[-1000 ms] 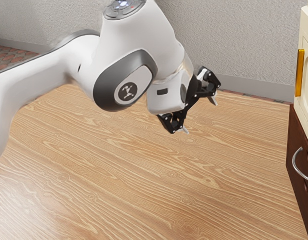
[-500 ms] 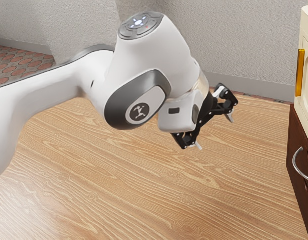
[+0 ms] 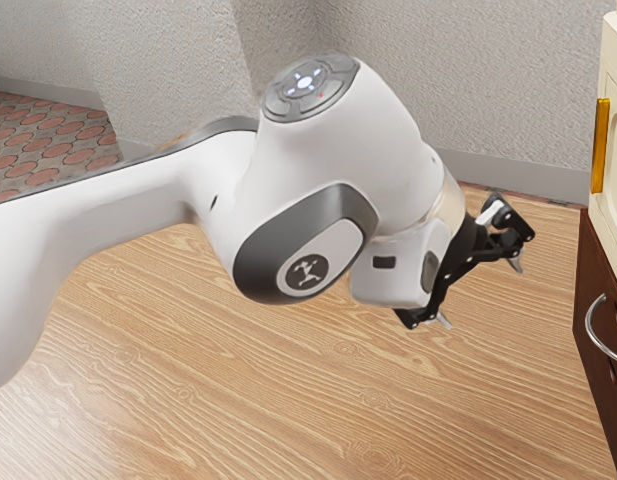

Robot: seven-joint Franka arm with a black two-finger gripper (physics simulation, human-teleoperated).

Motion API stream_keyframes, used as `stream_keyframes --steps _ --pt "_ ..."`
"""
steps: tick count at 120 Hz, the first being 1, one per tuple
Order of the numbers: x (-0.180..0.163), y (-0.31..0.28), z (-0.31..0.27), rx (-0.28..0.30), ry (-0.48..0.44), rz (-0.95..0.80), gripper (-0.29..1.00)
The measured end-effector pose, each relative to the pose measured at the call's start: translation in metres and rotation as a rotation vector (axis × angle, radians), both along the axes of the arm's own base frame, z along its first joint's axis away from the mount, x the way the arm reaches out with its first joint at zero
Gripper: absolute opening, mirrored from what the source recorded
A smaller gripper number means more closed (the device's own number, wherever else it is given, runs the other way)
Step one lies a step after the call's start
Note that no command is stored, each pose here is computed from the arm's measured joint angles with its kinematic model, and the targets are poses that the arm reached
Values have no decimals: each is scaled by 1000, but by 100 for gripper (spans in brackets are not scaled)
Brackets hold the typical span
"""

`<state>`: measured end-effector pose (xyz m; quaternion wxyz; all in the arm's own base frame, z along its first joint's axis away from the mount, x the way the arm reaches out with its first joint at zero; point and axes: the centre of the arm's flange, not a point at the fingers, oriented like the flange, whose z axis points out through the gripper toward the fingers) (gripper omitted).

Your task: Pull the drawer handle with one arm to open the drawer

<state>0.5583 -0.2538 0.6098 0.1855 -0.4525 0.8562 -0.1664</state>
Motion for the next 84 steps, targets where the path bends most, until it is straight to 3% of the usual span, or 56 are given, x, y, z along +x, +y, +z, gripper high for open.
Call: stream_keyframes --steps 84 --pt "-27 -51 -9 -20 -50 -108 70"
